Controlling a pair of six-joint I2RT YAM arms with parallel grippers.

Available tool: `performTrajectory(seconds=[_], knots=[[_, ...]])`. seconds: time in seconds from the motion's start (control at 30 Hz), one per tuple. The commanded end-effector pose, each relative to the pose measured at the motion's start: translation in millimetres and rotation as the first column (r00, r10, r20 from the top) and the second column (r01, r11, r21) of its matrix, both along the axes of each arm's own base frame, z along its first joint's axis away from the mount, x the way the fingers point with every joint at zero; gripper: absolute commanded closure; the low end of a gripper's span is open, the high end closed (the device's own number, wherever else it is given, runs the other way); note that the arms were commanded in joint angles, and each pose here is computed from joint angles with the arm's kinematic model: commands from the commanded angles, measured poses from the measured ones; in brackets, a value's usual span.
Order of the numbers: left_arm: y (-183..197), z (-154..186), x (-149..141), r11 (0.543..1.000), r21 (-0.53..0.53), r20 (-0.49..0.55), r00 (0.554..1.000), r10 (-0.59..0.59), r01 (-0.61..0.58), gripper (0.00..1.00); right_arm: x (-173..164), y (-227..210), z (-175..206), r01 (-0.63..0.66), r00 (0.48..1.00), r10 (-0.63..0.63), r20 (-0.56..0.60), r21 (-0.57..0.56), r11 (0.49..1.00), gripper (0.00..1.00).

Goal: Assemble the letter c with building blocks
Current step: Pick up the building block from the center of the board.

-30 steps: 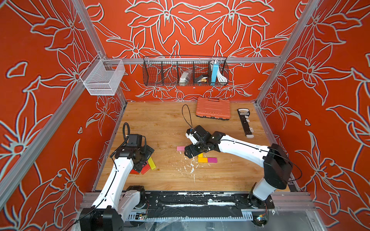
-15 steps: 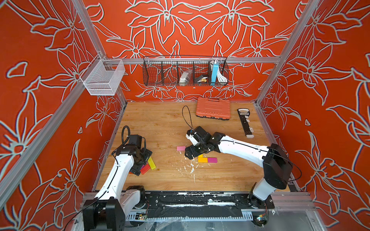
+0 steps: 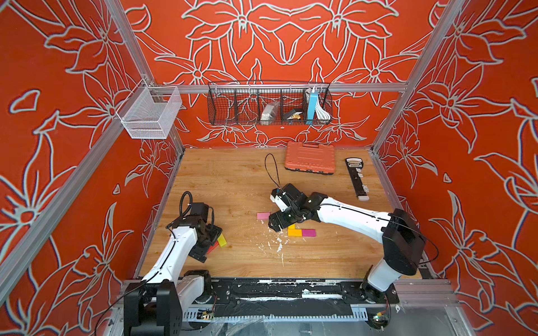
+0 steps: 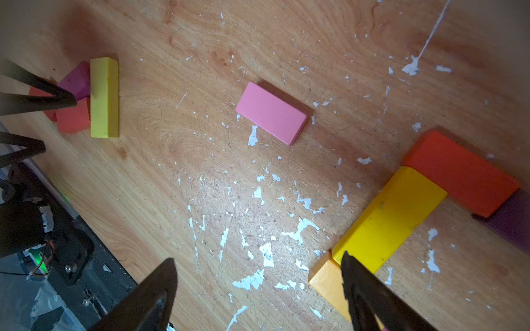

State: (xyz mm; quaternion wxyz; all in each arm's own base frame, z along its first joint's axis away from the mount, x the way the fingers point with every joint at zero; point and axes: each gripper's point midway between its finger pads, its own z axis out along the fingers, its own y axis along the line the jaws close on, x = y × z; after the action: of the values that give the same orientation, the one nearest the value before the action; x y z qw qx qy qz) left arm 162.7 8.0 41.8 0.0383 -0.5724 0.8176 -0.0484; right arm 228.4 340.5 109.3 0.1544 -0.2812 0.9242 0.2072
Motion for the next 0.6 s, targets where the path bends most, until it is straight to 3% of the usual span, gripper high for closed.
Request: performTrajectory(seconds=[0.0,0.57], knots=[[1.2,-5.7,-2.0,1.000,0.001,-0.010,1.000,0.017,-0.017,0.10,3.5,-3.6,-1.3,0.005,1.000,-0.005,0.014,-0.026,1.000,0.08],[1.8,-13.1,-6.6,1.000,0.007,-0.036,0.999,0.004,-0.004,0.22,5.5,-5.3,-3.2,0.023,1.000,-0.023,0.011,-0.042,0.999,0.08]])
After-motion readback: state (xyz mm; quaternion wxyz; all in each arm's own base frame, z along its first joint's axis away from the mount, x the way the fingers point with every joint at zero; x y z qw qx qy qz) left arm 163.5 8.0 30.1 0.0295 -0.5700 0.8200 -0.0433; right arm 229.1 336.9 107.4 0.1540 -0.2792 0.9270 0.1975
